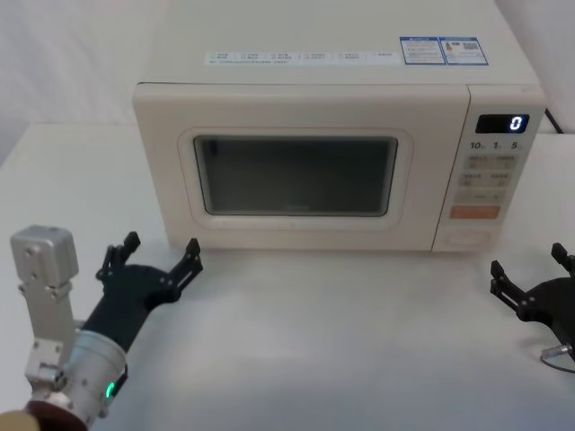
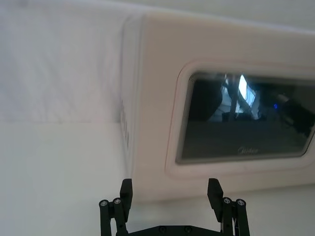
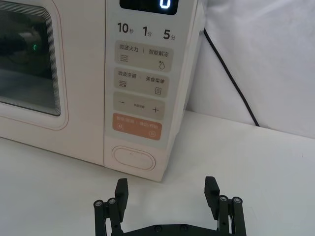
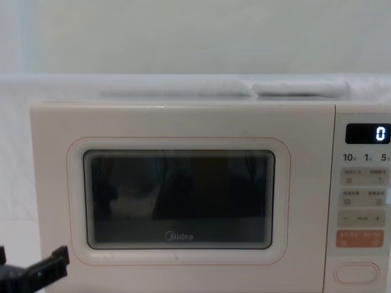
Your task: Press the button to open the microwave door with one hand; close the microwave door with the other hand.
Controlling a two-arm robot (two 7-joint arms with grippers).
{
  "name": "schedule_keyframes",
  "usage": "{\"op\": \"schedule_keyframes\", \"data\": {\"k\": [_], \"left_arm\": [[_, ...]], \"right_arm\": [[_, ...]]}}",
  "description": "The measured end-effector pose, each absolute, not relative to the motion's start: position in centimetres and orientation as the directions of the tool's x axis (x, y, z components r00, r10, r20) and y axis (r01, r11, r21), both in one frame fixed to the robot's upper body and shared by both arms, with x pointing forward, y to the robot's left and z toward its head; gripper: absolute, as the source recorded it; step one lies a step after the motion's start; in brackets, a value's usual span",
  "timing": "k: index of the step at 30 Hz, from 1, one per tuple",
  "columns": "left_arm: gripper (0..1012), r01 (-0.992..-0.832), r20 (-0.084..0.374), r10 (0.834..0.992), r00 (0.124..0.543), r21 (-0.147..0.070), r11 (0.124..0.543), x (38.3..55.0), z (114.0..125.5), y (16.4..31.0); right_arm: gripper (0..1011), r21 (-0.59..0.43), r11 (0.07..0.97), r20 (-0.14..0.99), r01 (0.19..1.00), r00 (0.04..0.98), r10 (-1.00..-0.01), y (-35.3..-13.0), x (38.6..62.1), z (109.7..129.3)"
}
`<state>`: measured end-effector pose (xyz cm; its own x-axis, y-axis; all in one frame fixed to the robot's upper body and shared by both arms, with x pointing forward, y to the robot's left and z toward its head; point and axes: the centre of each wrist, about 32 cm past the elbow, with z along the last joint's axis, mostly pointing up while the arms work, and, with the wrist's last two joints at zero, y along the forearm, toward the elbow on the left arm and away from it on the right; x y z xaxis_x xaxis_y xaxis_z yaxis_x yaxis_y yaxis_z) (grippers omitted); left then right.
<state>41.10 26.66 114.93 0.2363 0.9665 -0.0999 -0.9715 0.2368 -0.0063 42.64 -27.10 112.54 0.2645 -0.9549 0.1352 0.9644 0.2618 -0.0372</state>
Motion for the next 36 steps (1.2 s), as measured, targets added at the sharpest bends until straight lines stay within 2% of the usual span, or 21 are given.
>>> {"op": "schedule_keyframes", "data": {"k": [6, 12, 21, 36], "left_arm": [[1001, -0.973, -0.108, 0.969, 0.224, 0.022, 0.228, 40.9, 113.8, 26.7], [1001, -0.974, -0.11, 0.969, 0.221, 0.035, 0.226, 40.8, 113.3, 26.6], [1001, -0.974, -0.107, 0.971, 0.216, 0.044, 0.222, 40.8, 113.0, 26.5], [1001, -0.974, -0.106, 0.97, 0.218, 0.042, 0.223, 40.8, 113.1, 26.5]], "right_arm": [[1002, -0.037, 0.262, 0.135, 0.964, 0.265, -0.955, -27.1, 42.6, 112.5], [1002, -0.037, 0.262, 0.135, 0.964, 0.264, -0.955, -27.1, 42.6, 112.5], [1002, -0.037, 0.262, 0.135, 0.964, 0.264, -0.955, -27.1, 42.6, 112.5], [1002, -0.037, 0.262, 0.135, 0.964, 0.264, -0.955, -27.1, 42.6, 112.5]]}}
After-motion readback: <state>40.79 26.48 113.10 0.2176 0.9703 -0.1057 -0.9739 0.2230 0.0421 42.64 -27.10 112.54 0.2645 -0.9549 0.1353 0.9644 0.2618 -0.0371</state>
